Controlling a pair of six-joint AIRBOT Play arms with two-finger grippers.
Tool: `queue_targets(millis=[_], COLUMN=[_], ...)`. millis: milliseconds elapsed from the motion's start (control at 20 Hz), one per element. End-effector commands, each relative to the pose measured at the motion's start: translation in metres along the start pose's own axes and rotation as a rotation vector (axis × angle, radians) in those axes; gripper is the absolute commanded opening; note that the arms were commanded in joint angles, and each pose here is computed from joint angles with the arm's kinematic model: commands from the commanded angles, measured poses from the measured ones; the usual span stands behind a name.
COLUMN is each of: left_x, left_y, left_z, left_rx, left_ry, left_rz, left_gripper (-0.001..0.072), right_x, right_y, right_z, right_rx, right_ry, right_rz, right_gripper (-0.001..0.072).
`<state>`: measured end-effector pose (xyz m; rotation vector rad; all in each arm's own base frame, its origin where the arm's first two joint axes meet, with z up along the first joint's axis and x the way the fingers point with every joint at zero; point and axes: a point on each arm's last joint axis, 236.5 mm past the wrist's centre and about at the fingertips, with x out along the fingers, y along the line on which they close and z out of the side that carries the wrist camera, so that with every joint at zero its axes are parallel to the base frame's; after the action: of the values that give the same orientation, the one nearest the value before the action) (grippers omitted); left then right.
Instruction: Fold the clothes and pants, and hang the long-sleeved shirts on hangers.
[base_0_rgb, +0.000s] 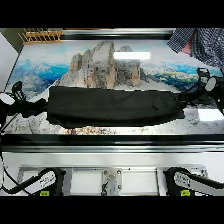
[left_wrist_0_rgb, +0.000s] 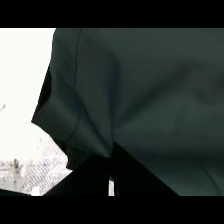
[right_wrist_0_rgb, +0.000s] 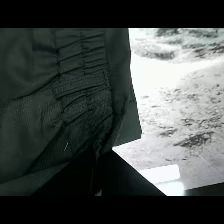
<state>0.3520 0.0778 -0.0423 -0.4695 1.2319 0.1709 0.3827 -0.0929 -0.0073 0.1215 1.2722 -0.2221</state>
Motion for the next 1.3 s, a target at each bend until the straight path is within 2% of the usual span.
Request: queue_targets(millis=[0,550,600,650,700,900,1000,1050,1150,1250], left_x=[0.022,0.039,0.038,0.034,0.026,-0.04,-0.065,-0.072,-0.076,-0.071], left_y=[0.015,0.024,0.023,0.022,0.019,-0.006,-0.024,-0.034,-0.059,-0.091], left_z=[-0.038,-0.073,-0.071,-0.067,-0.059,-0.01,-0.002,-0.003,-0.009,-0.023], left_rx=[-0.024,-0.044,-0.044,-0.039,-0.031,0.024,0.073,0.088,0.146,0.211], left_ry=[0.059,0.134,0.13,0.12,0.09,-0.113,-0.183,-0.203,-0.208,-0.18], left_rz=[0.014,0.025,0.024,0.023,0.02,-0.007,-0.026,-0.038,-0.07,-0.109], left_gripper=[0.0003,0.001,0.0213,0.0521,0.0565,0.0564,0.0563,0.045,0.0,0.0004], right_x=[0.023,0.054,0.053,0.048,0.04,-0.012,-0.025,-0.025,-0.02,-0.012], right_y=[0.0,0.001,0.001,0.001,0.0,-0.03,-0.045,-0.05,-0.054,-0.06], right_z=[-0.017,-0.036,-0.037,-0.037,-0.036,-0.019,-0.023,-0.025,-0.026,-0.022], right_rx=[0.003,0.033,0.033,0.029,0.0,0.018,0.058,0.087,0.159,0.226], right_ry=[0.017,0.102,0.107,0.111,0.107,0.04,0.052,0.057,0.053,0.034], right_rz=[-0.003,-0.004,-0.005,-0.005,-0.004,-0.01,0.049,0.095,0.22,0.334], right_gripper=[0.0021,0.0035,0.016,0.0524,0.0665,0.0666,0.0666,0.0666,0.0685,0.0708])
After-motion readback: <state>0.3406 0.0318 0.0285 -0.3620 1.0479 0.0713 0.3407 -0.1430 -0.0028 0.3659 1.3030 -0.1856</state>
